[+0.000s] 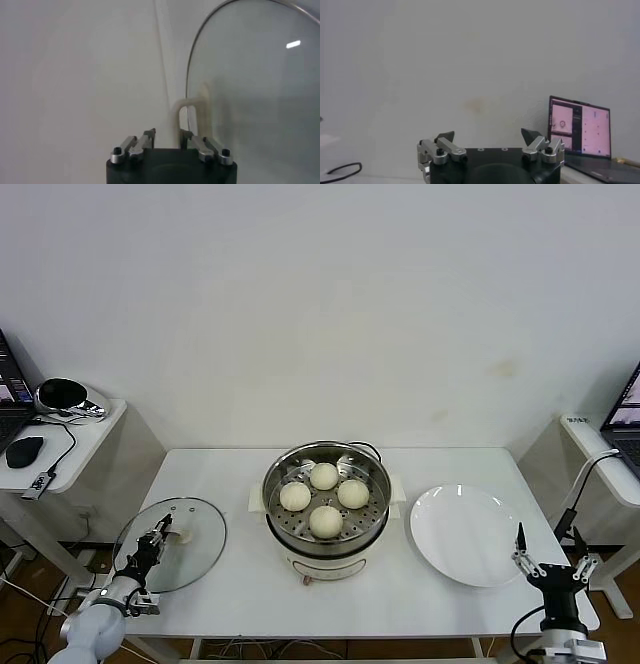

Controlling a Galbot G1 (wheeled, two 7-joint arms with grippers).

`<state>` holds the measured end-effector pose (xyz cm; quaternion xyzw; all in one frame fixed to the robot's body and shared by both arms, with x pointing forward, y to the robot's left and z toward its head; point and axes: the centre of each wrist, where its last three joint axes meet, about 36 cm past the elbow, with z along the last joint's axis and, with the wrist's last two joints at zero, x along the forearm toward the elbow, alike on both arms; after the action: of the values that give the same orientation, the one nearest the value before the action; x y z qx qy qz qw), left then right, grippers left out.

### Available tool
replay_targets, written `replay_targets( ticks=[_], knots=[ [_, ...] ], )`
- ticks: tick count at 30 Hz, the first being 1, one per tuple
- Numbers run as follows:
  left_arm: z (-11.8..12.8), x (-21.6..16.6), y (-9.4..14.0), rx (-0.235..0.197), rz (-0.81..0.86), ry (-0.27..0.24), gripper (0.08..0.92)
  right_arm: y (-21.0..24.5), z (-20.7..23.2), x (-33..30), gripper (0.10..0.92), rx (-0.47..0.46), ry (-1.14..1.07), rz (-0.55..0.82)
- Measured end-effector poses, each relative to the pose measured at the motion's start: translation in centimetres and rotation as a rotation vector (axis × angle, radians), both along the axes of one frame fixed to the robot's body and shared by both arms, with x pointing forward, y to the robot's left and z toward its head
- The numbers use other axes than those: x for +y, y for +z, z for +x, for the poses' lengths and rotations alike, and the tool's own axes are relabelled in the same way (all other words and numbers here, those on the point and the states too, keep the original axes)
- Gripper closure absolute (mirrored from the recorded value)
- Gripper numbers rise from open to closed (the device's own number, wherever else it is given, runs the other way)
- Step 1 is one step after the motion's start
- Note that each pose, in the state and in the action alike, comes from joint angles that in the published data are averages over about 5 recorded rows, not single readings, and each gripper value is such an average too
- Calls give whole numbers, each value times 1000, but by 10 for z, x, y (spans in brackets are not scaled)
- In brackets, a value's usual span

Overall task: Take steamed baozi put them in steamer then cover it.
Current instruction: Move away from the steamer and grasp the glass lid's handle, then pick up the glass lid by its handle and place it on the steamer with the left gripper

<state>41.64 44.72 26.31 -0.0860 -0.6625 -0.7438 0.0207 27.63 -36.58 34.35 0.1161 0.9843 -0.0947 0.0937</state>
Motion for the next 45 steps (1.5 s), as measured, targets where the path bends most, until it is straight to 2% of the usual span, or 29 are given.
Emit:
replay_targets(
  ticks=[3, 5, 9, 13, 20, 28, 35, 45],
  knots=[
    [-2, 2, 3, -8, -18, 6, 848, 0, 0, 1, 200, 1, 6, -1],
    [-4, 2, 6, -16, -28, 11, 867, 0, 0, 2, 200, 1, 10, -2],
    [-8, 2, 19, -45, -47, 25, 868, 2, -1, 3, 200, 1, 19, -7],
    [-17, -4, 39, -95, -62, 60, 868, 2, -1, 4, 200, 4, 29, -12],
    [-37, -33, 82, -178, -65, 167, 868, 1, 1, 11, 200, 1, 45, -19],
    [-38, -79, 150, -242, -67, 249, 868, -3, 2, 17, 200, -5, 53, -36],
    [-25, -125, 190, -250, -100, 248, 868, -9, 4, 26, 200, -12, 44, -54],
    [0, -222, 214, -224, -129, 190, 868, -16, 8, 42, 200, -24, 32, -82]
  ],
)
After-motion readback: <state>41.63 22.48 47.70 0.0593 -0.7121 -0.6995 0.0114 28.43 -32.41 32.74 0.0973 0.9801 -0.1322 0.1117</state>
